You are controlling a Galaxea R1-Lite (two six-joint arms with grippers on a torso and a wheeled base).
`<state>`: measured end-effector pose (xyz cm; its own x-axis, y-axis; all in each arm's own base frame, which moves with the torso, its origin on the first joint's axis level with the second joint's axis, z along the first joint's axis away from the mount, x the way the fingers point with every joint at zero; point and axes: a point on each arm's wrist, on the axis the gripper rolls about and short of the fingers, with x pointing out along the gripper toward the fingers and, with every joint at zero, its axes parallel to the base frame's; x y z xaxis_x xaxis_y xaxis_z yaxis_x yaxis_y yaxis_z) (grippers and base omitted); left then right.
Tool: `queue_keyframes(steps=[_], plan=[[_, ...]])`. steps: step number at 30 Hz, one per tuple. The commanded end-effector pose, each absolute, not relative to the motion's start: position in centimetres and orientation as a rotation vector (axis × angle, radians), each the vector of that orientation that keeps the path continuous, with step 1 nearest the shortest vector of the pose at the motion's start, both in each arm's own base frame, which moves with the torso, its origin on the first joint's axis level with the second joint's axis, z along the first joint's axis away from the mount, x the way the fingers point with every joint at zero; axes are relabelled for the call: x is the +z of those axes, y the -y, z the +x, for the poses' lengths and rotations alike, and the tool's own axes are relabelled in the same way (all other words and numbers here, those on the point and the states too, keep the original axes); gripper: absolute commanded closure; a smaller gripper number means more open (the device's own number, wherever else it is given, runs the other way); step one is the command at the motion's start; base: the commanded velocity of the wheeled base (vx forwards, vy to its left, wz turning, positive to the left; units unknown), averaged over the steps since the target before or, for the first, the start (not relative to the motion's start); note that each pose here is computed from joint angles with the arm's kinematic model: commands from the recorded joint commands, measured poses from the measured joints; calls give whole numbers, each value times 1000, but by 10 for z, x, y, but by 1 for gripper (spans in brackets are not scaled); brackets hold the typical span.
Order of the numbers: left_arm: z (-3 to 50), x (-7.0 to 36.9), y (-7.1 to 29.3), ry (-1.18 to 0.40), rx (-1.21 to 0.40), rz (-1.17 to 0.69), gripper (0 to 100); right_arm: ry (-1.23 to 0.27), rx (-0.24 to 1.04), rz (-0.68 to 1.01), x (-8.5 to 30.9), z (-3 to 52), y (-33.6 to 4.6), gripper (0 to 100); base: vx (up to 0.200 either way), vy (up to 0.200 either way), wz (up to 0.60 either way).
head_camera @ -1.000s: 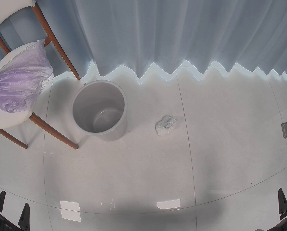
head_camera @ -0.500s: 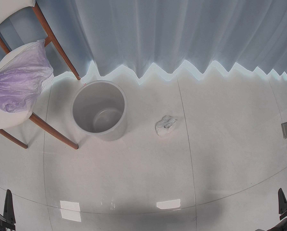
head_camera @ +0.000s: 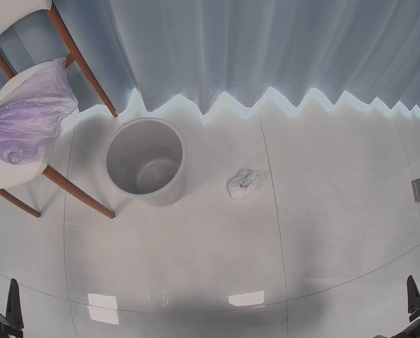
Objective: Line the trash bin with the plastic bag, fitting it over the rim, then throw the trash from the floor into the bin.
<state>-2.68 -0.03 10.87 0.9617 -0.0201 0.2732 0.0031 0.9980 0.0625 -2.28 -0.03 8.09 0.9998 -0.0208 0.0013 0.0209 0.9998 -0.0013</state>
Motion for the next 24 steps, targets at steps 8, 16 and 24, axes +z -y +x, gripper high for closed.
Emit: queue_keyframes(steps=[8,16,24], plan=[[-35,146,1,238,-146,68,0,2,-21,-2,76,-23,0,0,0,0,0],[-9,215,2,170,-186,65,0,2,-21,-2,76,-23,0,0,0,0,0],[33,253,8,89,-276,73,0,2,-21,-2,76,-23,0,0,0,0,0]])
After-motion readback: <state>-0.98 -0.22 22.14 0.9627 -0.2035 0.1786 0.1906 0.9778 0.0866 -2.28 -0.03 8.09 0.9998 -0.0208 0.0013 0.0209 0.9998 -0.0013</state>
